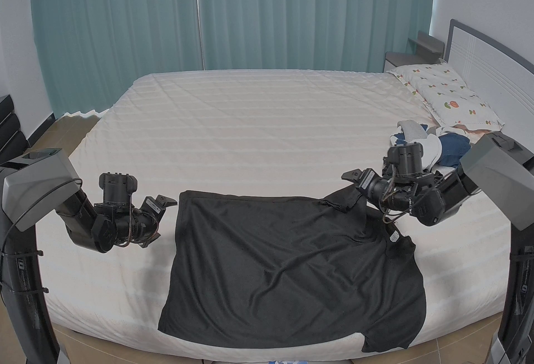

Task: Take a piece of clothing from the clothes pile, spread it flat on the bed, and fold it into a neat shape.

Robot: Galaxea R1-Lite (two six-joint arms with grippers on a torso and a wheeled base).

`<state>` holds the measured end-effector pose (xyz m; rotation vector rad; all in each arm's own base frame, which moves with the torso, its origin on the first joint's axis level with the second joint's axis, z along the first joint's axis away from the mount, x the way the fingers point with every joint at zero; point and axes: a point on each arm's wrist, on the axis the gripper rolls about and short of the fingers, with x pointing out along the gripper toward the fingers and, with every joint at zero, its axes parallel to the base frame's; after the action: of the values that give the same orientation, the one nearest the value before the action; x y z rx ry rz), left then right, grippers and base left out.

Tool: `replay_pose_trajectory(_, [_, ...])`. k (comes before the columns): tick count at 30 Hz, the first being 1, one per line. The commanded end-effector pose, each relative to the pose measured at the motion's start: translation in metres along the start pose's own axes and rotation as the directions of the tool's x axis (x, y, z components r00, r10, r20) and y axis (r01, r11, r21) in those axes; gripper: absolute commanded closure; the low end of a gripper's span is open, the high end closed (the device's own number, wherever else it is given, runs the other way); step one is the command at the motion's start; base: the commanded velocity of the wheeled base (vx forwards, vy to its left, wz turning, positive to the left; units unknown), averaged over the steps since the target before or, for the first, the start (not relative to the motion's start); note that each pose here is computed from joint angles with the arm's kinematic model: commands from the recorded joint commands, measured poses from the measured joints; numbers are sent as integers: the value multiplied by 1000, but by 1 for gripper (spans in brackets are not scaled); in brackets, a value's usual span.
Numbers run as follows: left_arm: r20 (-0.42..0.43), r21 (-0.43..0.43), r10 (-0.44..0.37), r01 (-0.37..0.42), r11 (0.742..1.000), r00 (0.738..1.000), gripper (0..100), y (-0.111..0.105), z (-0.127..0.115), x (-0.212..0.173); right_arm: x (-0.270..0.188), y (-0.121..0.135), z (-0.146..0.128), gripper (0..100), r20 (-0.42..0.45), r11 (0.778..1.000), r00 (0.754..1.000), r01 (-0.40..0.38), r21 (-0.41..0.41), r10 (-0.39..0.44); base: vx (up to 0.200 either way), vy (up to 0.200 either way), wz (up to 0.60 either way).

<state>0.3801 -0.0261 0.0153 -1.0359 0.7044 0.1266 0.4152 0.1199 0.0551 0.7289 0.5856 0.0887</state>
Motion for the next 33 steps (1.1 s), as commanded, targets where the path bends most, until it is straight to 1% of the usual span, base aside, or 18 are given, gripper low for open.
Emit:
replay_pose_trajectory(1, [-1,-9,-34,34,999,999,0,-1,-8,-14,43,15,-33,0,-58,998,997,48,-34,-50,0,0,0])
replay_pose_trajectory(5, [-3,-33,-28,28,999,1000,0,2,-8,-10,58,12,-28,0,-56,998,997,61,-27,-62,0,0,0])
replay_pose_trajectory(9, [-4,-36,-27,27,999,1000,0,3,-9,-11,70,4,-26,0,-59,996,995,85,-20,-86,0,0,0])
replay_pose_trajectory(13, [-5,-37,-25,24,999,1000,0,4,-9,-11,77,2,-21,0,-52,996,995,88,-14,-89,0,0,0])
replay_pose_trajectory(19, [-6,-37,-23,23,999,1000,0,4,-10,-12,84,1,-21,0,-82,992,989,122,-18,-123,0,0,0])
replay_pose_trajectory(23, [-7,-36,-22,22,999,1000,0,4,-10,-12,86,1,-23,0,-87,992,988,124,-20,-125,0,0,0])
replay_pose_trajectory(27, [-6,-36,-20,20,999,1000,0,5,-10,-12,95,-10,-34,0,-110,989,982,149,-25,-151,0,0,0])
replay_pose_trajectory(33, [-8,-35,-20,20,999,1000,0,4,-11,-12,100,-13,-36,0,-109,988,982,150,-24,-152,0,0,0])
